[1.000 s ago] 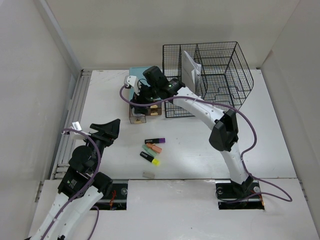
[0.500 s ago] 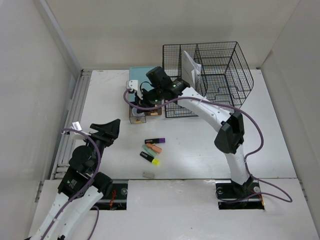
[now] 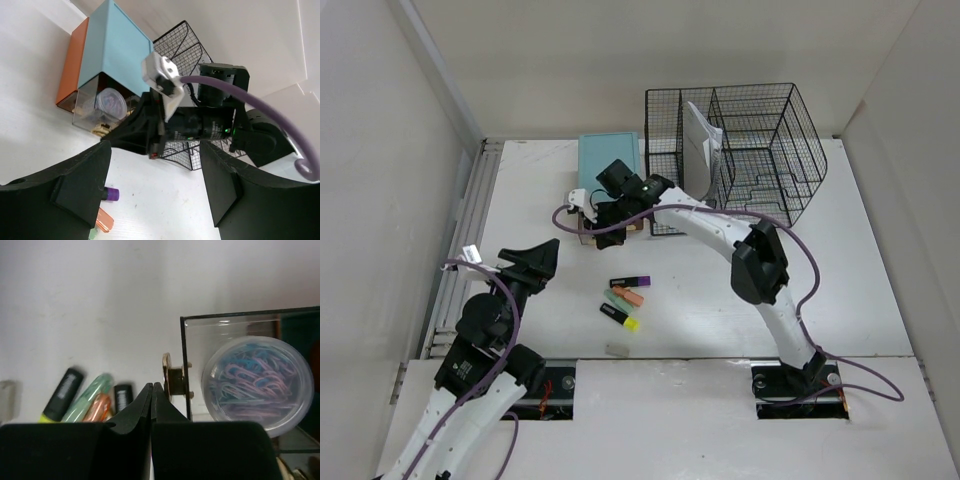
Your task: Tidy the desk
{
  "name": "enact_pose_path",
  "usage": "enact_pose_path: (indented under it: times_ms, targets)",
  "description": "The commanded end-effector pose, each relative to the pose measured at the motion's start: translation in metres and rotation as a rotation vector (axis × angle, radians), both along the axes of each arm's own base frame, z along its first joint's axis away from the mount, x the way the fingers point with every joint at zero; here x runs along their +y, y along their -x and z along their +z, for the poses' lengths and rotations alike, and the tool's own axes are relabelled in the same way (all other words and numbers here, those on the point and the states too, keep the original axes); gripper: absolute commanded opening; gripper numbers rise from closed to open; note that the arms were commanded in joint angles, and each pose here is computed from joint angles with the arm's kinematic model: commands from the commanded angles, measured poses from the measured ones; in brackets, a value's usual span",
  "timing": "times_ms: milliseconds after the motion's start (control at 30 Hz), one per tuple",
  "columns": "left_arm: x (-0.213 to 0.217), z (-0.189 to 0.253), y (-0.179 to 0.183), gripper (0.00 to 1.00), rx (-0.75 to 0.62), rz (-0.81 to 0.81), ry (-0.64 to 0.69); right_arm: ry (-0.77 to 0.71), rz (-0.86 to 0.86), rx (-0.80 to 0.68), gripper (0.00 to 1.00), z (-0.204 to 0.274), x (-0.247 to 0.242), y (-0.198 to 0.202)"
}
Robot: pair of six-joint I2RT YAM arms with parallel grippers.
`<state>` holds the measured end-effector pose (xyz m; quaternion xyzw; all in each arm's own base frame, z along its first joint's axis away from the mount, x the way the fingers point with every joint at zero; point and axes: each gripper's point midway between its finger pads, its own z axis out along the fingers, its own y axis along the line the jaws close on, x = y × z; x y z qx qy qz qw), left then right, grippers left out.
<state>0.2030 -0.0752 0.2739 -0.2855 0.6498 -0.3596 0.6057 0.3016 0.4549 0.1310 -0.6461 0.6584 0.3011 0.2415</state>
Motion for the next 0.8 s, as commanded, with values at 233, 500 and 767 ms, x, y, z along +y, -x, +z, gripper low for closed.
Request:
enact_pose_path:
  times_ms: [233,500,767]
  targets:
    - [-0.001,0.006,0.004,0.68,-0.036,-0.016,0.042,-0.041,-0.54,-0.383,0.0,0.022,0.019,-0.111]
    - [-0.003,-0.004,0.006,0.68,-0.025,-0.026,0.045,-0.005,-0.679,-0.47,0.0,0.015,0.009,-0.139]
    - [-0.015,-0.023,0.005,0.66,0.005,-0.082,0.048,-0.193,-0.311,-0.332,0.47,0.076,0.004,-0.052]
